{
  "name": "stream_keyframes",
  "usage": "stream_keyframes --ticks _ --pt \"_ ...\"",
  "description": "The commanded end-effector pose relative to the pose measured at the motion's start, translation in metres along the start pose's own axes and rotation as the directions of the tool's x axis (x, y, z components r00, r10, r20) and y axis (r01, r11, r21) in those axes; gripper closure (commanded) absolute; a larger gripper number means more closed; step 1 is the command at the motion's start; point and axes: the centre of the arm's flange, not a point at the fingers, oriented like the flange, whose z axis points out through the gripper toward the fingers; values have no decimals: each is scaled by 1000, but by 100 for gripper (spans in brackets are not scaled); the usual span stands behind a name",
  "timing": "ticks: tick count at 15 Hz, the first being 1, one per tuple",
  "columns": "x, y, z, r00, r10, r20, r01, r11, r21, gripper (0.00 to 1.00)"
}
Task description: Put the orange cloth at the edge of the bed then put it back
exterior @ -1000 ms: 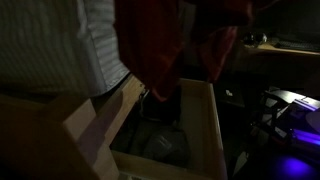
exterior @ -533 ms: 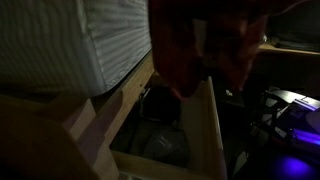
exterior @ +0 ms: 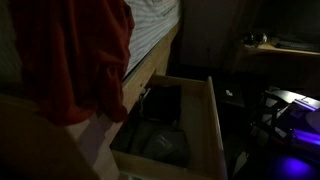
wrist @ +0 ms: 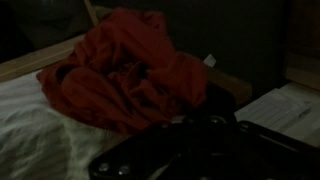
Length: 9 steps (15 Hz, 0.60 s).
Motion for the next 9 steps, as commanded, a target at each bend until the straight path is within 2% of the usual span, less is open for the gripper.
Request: stream_keyframes --ticks 1,3,5,8,9 --pt "-56 53 4 980 114 165 -111 993 -26 99" --pt "-67 58 -5 949 186 253 -175 982 -65 99" --pt "-86 67 -6 907 236 348 -216 972 -97 99" --pt "-126 84 3 835 306 457 -239 950 -200 99" --pt "-138 92 10 828 314 465 -220 944 -246 99"
